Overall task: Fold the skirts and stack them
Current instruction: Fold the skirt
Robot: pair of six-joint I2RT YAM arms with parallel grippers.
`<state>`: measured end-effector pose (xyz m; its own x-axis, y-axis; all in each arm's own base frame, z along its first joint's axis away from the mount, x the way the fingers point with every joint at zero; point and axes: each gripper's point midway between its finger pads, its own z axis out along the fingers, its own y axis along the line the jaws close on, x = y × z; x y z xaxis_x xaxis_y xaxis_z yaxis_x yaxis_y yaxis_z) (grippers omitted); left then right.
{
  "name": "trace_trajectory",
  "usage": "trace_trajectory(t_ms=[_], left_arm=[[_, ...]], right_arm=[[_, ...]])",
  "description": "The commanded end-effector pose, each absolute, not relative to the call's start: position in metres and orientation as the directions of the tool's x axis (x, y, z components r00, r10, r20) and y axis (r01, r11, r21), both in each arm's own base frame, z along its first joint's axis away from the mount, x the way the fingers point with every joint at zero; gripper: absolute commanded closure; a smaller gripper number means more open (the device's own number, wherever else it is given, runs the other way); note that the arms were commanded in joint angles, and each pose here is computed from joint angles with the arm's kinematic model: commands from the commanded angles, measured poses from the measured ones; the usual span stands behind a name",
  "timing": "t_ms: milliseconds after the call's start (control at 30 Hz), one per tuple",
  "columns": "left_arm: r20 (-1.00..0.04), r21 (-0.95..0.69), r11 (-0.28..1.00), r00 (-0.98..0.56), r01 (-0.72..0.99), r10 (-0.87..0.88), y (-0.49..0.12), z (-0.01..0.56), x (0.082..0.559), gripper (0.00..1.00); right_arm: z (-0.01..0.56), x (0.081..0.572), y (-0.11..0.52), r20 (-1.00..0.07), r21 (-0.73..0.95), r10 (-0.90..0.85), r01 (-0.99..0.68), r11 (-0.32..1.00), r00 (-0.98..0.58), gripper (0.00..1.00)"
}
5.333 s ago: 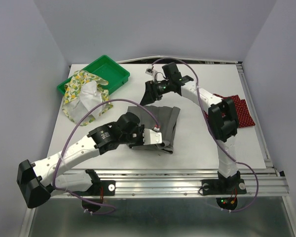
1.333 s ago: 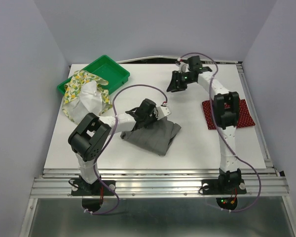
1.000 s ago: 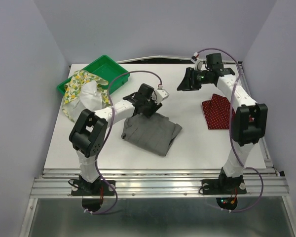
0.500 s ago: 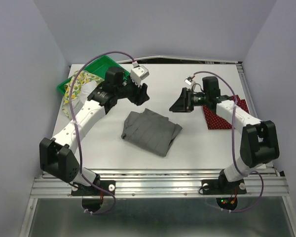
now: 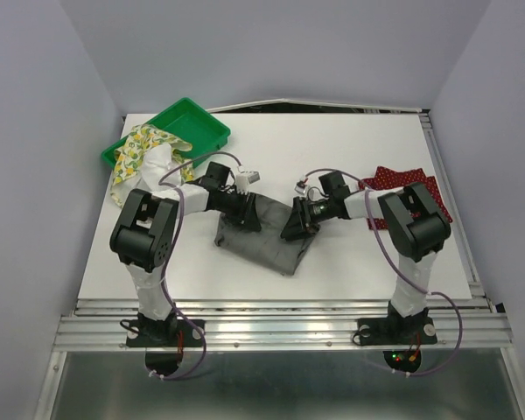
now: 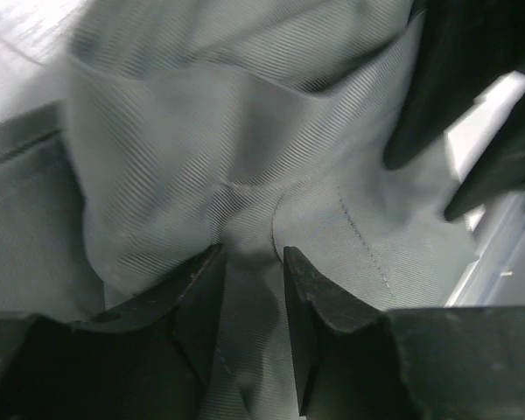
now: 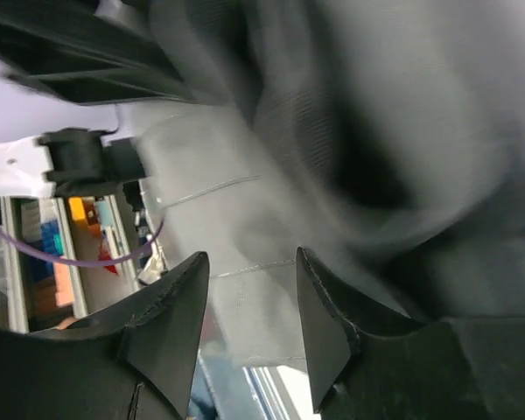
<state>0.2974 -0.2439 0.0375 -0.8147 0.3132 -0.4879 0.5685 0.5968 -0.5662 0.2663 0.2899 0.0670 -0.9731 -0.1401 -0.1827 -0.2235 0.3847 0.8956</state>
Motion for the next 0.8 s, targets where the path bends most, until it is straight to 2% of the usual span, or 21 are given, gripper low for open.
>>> trace_trajectory(t_ms=[0, 33, 100, 133, 200, 333, 367, 400, 467, 500, 567, 667, 700, 767], left_arm=[[-0.469, -0.628, 0.609, -0.860, 0.485, 0.202, -0.236, 0.032, 0.331, 0.56], [-0.445, -0.640, 0.613, -0.874, 0.463, 0.196, -0.235, 0.022, 0.332, 0.57], [-0.423, -0.653, 0.613, -0.886, 0.444, 0.191, -0.235, 0.014, 0.332, 0.57], [-0.416, -0.663, 0.609, -0.890, 0.436, 0.184, -0.236, 0.013, 0.332, 0.57], [-0.416, -0.667, 0.605, -0.891, 0.434, 0.181, -0.237, 0.012, 0.332, 0.57], [-0.486, -0.623, 0.600, -0.849, 0.502, 0.205, -0.237, 0.035, 0.343, 0.48], [-0.533, -0.584, 0.595, -0.814, 0.552, 0.232, -0.236, 0.044, 0.349, 0.45], [-0.604, -0.534, 0.591, -0.762, 0.605, 0.234, -0.237, 0.072, 0.360, 0.43], [-0.665, -0.438, 0.620, -0.699, 0.651, 0.264, -0.229, 0.095, 0.368, 0.36], [-0.739, -0.336, 0.610, -0.602, 0.717, 0.301, -0.228, 0.124, 0.372, 0.35], [-0.785, -0.181, 0.655, -0.509, 0.734, 0.354, -0.215, 0.155, 0.374, 0.29], [-0.788, 0.088, 0.665, -0.356, 0.742, 0.502, -0.207, 0.178, 0.364, 0.24], [-0.752, 0.233, 0.665, -0.302, 0.709, 0.586, -0.197, 0.179, 0.366, 0.23], [-0.707, 0.353, 0.571, -0.189, 0.741, 0.682, -0.221, 0.177, 0.334, 0.22]], right_arm=[[0.036, 0.295, 0.282, -0.185, 0.860, -0.150, -0.234, 0.453, -0.971, 0.52], [0.018, 0.301, 0.275, -0.145, 0.854, -0.140, -0.196, 0.482, -0.979, 0.52], [0.011, 0.318, 0.268, -0.160, 0.836, -0.133, -0.206, 0.508, -0.978, 0.54], [0.017, 0.338, 0.268, -0.229, 0.818, -0.139, -0.267, 0.509, -0.964, 0.54], [0.017, 0.351, 0.263, -0.240, 0.791, -0.146, -0.280, 0.544, -0.960, 0.54], [0.062, 0.371, 0.271, -0.328, 0.783, -0.160, -0.363, 0.505, -0.931, 0.53], [0.075, 0.373, 0.272, -0.346, 0.784, -0.160, -0.378, 0.493, -0.925, 0.52], [0.086, 0.372, 0.273, -0.354, 0.790, -0.159, -0.386, 0.476, -0.921, 0.50], [0.120, 0.369, 0.274, -0.397, 0.789, -0.140, -0.416, 0.453, -0.907, 0.48], [0.132, 0.367, 0.274, -0.416, 0.783, -0.134, -0.429, 0.449, -0.899, 0.46], [0.162, 0.360, 0.270, -0.461, 0.767, -0.108, -0.456, 0.451, -0.881, 0.38], [0.189, 0.354, 0.260, -0.522, 0.719, -0.065, -0.480, 0.503, -0.850, 0.29], [0.178, 0.351, 0.254, -0.510, 0.703, -0.050, -0.449, 0.551, -0.859, 0.25], [0.182, 0.344, 0.247, -0.517, 0.688, -0.027, -0.434, 0.582, -0.856, 0.21]])
